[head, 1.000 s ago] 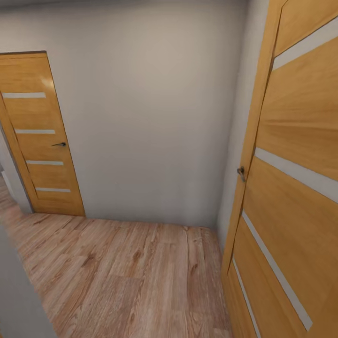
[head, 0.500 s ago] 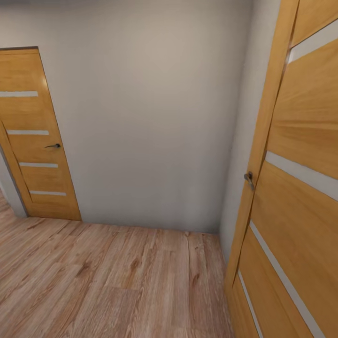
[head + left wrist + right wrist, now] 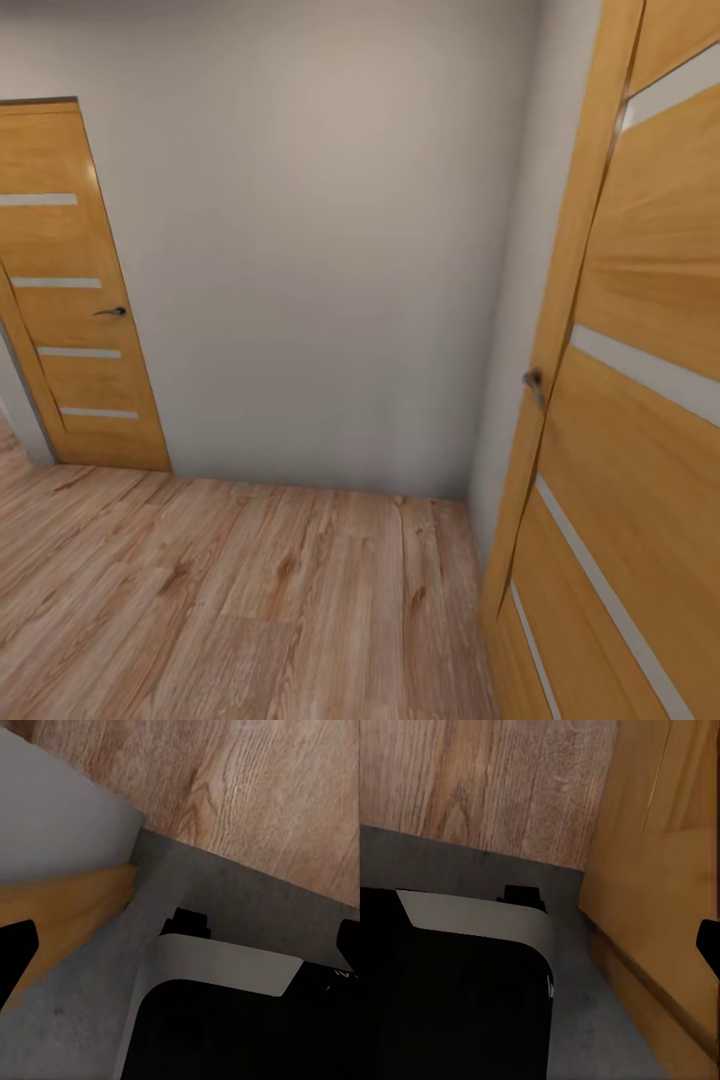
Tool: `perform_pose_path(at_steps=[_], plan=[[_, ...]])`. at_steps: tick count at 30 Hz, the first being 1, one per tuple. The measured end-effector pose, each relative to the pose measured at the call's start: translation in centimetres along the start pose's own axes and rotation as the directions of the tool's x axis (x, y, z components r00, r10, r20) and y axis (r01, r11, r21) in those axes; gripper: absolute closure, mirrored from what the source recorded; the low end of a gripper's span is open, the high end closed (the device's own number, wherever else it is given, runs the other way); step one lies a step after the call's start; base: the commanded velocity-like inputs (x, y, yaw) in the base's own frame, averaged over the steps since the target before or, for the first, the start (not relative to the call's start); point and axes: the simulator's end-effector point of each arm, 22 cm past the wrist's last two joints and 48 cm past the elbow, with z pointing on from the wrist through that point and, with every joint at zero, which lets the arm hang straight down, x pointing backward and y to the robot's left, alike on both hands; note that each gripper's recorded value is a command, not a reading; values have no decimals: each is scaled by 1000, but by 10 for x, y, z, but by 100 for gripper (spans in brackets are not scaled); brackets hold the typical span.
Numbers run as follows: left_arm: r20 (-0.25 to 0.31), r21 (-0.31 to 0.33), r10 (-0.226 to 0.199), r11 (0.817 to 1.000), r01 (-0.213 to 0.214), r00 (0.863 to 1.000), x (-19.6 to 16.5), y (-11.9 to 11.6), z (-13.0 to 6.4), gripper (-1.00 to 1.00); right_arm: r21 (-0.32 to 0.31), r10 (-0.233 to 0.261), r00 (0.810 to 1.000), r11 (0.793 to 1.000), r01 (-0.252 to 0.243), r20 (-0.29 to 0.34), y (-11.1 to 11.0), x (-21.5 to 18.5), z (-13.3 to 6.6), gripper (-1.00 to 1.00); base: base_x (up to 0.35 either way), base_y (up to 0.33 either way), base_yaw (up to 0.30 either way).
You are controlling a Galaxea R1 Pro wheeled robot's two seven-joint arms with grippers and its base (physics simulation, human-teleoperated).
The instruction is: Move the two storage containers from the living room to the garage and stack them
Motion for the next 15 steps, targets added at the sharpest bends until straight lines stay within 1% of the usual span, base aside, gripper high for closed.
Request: perform_pose_path(at_steps=[15], plan=[[0,0,0,1000,0,1000,0,0,0,-100,0,0,1000,1000,0,0,0,0,0,-100,315,0,0]])
